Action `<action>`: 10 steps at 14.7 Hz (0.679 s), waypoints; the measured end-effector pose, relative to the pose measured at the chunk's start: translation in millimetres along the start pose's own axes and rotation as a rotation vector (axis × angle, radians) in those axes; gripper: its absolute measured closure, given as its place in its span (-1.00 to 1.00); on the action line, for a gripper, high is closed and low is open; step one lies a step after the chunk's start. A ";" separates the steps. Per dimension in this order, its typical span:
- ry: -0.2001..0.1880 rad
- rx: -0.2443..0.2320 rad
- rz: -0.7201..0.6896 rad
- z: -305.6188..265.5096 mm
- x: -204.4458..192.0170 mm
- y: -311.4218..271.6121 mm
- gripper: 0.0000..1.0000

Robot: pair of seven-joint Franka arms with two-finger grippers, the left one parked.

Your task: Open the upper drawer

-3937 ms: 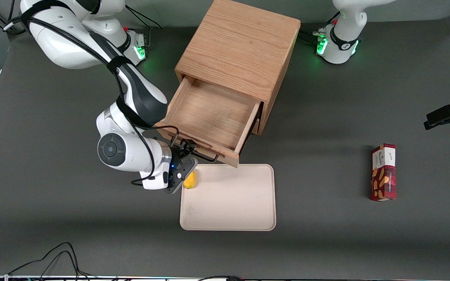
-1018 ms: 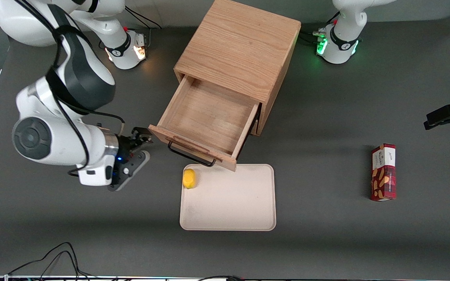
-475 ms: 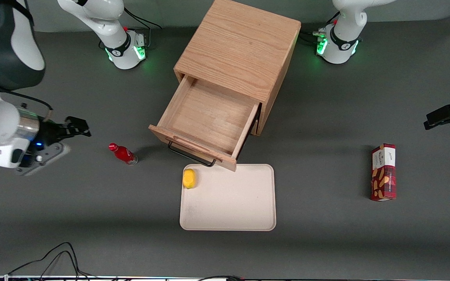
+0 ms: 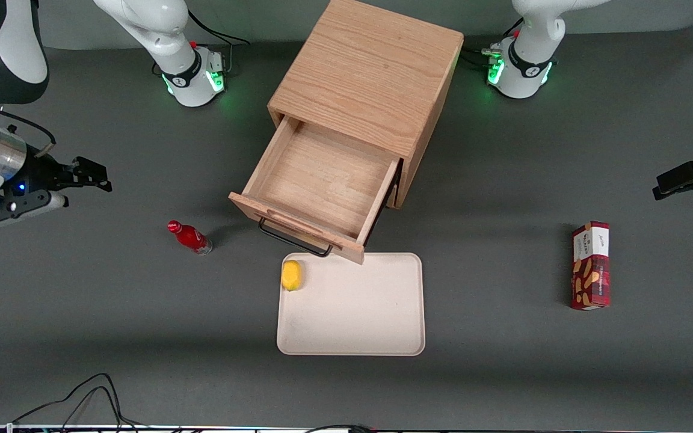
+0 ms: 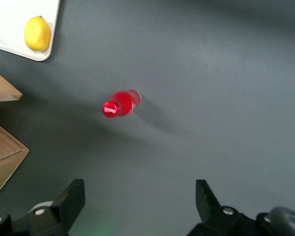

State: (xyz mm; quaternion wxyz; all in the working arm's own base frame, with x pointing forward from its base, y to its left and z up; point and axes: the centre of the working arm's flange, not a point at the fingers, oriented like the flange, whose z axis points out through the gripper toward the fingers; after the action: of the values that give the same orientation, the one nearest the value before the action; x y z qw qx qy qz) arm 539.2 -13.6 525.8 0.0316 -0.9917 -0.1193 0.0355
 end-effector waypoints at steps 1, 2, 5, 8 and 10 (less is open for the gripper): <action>0.001 -0.002 0.050 -0.3 -4.5 0.4 -1.00; -0.002 -0.005 0.100 -1.3 -7.1 -0.7 -1.00; -0.020 -0.009 0.162 -12.2 -13.9 -7.6 -1.00; 0.001 -0.020 0.161 -30.1 -15.4 -14.1 -1.00; 0.002 -0.020 0.152 -39.0 -14.6 -18.8 -1.00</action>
State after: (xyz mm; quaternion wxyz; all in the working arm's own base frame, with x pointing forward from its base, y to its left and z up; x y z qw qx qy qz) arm 523.6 -0.9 566.8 0.0189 -0.9982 -0.0438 0.0354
